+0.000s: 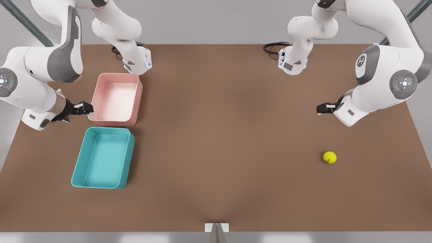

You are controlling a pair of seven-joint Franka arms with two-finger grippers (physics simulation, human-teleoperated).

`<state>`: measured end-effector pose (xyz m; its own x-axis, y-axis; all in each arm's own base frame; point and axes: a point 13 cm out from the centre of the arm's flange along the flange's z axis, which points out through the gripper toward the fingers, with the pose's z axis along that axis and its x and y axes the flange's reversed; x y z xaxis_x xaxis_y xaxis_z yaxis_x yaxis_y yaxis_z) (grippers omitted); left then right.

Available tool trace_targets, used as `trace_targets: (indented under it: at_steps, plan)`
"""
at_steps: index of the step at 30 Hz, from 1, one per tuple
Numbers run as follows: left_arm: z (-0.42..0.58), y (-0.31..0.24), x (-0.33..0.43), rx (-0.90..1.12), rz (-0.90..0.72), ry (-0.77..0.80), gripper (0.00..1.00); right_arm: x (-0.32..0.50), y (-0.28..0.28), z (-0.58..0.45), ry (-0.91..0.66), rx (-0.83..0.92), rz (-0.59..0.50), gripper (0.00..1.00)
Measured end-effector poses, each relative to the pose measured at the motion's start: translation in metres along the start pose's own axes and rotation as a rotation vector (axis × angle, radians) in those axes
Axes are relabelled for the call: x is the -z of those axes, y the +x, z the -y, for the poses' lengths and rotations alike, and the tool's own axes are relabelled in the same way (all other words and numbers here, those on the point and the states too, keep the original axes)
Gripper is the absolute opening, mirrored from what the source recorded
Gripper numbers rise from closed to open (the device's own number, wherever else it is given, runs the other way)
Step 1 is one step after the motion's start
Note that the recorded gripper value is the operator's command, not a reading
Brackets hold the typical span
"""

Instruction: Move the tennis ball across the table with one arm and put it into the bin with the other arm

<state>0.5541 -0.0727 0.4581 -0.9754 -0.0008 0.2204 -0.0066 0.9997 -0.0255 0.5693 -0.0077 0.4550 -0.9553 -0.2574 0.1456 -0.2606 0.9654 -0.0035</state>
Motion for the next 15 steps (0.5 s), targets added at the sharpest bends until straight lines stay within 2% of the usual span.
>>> trace_targets:
  at_steps: [1, 2, 3, 5, 8, 11, 15]
  plan:
    - [0.0, 0.0, 0.0, 0.002, 0.001, 0.001, 0.98, 0.001, 0.0, 0.003, -0.003, -0.021, 0.011, 1.0]
    - [0.0, -0.001, 0.0, 0.003, 0.001, 0.002, 0.37, 0.003, -0.001, 0.006, -0.005, -0.039, 0.021, 1.0]
    - [0.0, -0.002, -0.004, 0.001, -0.004, 0.0, 0.21, 0.004, -0.002, 0.007, -0.006, -0.053, 0.028, 1.0]
    - [-0.015, -0.026, -0.038, -0.01, -0.044, -0.012, 0.21, 0.001, -0.003, 0.006, -0.006, -0.074, 0.029, 1.0]
    - [-0.104, -0.091, -0.133, -0.051, -0.092, -0.007, 0.21, -0.003, -0.005, 0.006, -0.007, -0.101, 0.024, 1.0]
    - [-0.151, -0.136, -0.194, -0.266, -0.047, -0.019, 0.21, -0.008, -0.004, 0.004, -0.012, -0.125, 0.015, 1.0]
    - [-0.178, -0.162, -0.234, -0.598, 0.004, -0.016, 0.21, -0.009, -0.006, 0.0, -0.03, -0.151, 0.015, 1.0]
